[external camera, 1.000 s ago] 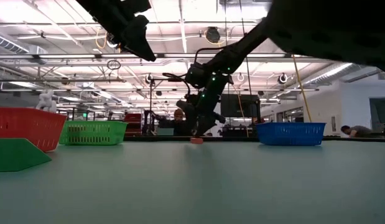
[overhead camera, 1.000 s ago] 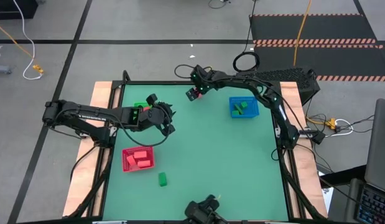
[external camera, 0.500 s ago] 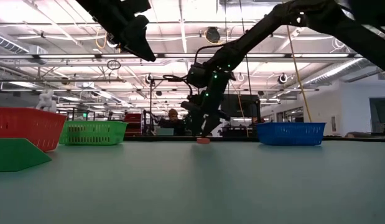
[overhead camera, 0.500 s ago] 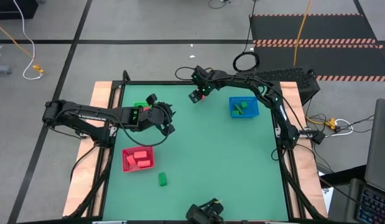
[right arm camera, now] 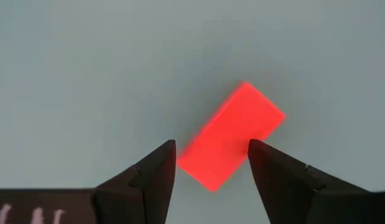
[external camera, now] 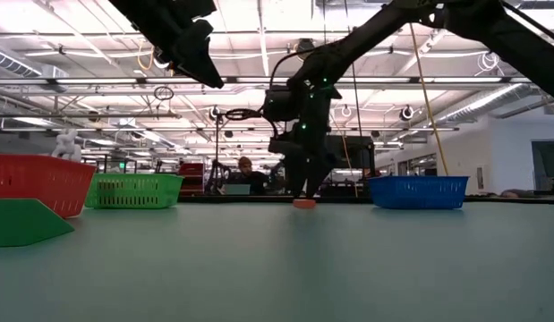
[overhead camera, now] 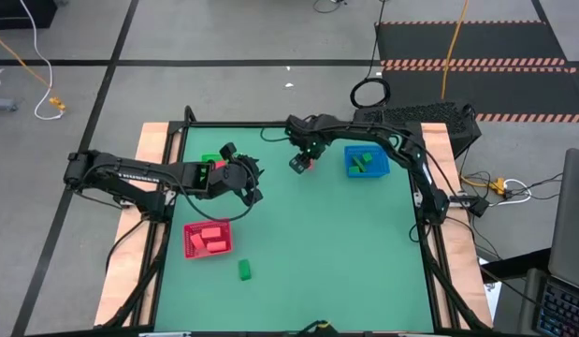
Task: Sort & place blocks by color
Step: Put the orange block into the red bin
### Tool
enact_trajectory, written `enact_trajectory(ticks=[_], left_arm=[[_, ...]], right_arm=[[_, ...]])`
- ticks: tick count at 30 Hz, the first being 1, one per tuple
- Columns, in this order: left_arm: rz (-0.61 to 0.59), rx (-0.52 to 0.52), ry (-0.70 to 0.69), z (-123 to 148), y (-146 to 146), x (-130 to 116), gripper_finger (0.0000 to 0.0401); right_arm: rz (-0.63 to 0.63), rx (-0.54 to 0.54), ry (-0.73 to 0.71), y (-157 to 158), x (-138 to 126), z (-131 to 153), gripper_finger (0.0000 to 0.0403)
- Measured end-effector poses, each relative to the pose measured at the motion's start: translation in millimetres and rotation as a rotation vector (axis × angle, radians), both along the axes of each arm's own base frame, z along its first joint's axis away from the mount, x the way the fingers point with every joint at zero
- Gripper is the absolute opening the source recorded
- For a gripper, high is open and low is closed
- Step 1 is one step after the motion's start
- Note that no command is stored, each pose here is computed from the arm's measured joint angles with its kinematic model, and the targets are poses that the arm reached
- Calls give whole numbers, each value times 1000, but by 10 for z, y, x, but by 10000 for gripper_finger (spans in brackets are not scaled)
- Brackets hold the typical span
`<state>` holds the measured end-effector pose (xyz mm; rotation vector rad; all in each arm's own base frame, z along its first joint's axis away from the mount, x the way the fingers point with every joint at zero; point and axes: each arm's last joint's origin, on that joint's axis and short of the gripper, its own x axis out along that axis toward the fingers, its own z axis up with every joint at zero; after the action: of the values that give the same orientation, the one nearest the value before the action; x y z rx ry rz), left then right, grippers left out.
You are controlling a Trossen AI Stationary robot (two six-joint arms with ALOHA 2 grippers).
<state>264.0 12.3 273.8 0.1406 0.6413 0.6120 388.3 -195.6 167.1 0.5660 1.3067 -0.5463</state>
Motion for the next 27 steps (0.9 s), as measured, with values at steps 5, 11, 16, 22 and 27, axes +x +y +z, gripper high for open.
enact_trajectory(ticks=[5,11,16,22,27], left_arm=[[-2,-2,3,-4,-9,-3,159],[-3,-2,3,-3,-12,-2,159],[-4,-2,3,-4,-14,-3,159],[-10,-1,4,-4,-31,-2,159],[-12,1,7,-4,-30,-3,159]], right_arm=[[59,-10,-5,192,54,103,196],[18,-151,5,310,37,353,196],[-4,-208,24,258,17,364,196],[10,-172,-37,237,11,170,196],[47,-108,-40,281,-87,-115,196]])
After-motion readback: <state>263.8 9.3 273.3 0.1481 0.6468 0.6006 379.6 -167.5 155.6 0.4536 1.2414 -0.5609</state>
